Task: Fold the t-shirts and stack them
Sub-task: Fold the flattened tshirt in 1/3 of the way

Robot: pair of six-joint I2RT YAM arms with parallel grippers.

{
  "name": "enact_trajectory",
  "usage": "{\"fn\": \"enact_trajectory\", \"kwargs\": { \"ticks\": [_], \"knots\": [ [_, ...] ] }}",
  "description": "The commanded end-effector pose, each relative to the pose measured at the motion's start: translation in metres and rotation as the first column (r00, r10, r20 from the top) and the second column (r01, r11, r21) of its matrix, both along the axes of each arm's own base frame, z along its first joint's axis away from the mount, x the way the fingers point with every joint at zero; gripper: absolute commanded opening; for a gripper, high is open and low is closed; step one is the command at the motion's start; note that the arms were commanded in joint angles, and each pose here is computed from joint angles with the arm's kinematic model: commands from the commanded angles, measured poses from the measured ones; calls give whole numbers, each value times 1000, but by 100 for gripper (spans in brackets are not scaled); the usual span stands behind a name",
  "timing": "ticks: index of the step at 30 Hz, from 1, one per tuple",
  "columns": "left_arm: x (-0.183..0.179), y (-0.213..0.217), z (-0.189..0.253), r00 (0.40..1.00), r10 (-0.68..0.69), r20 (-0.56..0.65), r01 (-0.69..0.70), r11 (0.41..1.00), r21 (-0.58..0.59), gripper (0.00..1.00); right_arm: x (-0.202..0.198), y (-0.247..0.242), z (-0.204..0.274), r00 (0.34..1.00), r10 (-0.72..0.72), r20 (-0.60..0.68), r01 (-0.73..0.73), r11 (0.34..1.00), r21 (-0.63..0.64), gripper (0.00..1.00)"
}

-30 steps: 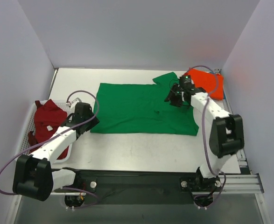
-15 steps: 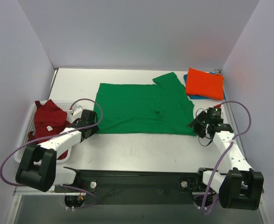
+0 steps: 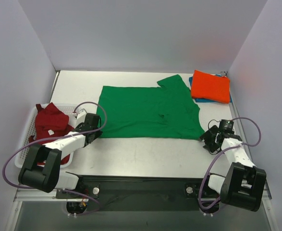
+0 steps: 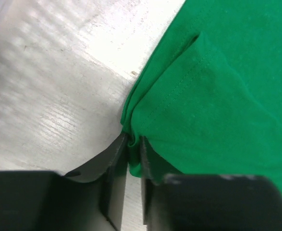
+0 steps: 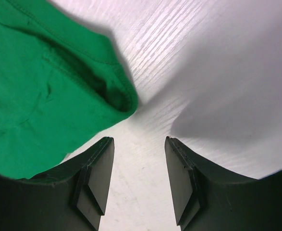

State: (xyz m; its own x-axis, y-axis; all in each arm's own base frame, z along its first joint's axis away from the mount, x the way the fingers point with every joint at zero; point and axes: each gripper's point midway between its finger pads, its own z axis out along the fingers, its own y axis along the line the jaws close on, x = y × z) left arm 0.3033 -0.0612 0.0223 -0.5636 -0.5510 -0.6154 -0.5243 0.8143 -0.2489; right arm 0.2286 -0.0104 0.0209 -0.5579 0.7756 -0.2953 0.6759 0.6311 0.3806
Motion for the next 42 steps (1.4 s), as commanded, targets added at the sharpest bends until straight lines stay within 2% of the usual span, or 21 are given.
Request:
{"fn": "enact_trajectory", "kwargs": {
  "ticks": [1, 11, 14, 15, 18, 19, 21, 22, 29, 32, 36, 42],
  "knots": [
    [4, -3, -2, 1000, -10, 19, 10, 1000, -13, 23, 4, -6, -7, 1000, 8, 2, -8, 1000, -7, 47],
    [6, -2, 2, 1000, -22, 16, 22, 1000, 3, 4, 28, -4, -15, 999, -21, 48, 19, 999, 40, 45],
    [6, -3, 1, 999, -32, 11, 32, 999, 4, 0, 35, -4, -19, 998, -21, 56, 18, 999, 48, 35],
    [5, -3, 1, 999, -34, 8, 34, 999, 2, 0, 37, -4, -18, 998, -17, 55, 15, 999, 46, 22],
    [5, -1, 2, 999, -33, 3, 33, 999, 15, 0, 17, -10, -23, 998, -8, -64, 7, 1000, -13, 0],
    [2, 0, 3, 1000, -30, -4, 30, 999, 21, 0, 20, -24, -14, 997, -35, -68, 29, 996, -87, 0],
    [-2, 4, 4, 1000, -21, -21, 22, 999, 40, 0, 8, -28, -9, 992, -43, -121, 29, 993, -115, 0],
    [-3, 6, 7, 1000, -18, -18, 18, 999, 45, 0, 10, -32, 0, 993, -51, -104, 38, 992, -122, 0],
    [-23, 16, 20, 998, 23, -53, -20, 998, 63, 0, -11, -24, 20, 987, -83, -136, 72, 994, -82, 0],
    [-34, 17, 26, 998, 34, -45, -32, 999, 43, 0, -29, -25, 22, 976, -133, -171, 118, 988, -99, 0],
    [-53, 19, 33, 996, 64, -58, -63, 998, 12, 0, -44, -26, 30, 972, -181, -149, 165, 980, -113, 0],
    [-75, 17, 38, 995, 75, -58, -78, 996, -43, 0, -68, -22, 40, 963, -208, -172, 189, 975, -120, 0]
  ]
}}
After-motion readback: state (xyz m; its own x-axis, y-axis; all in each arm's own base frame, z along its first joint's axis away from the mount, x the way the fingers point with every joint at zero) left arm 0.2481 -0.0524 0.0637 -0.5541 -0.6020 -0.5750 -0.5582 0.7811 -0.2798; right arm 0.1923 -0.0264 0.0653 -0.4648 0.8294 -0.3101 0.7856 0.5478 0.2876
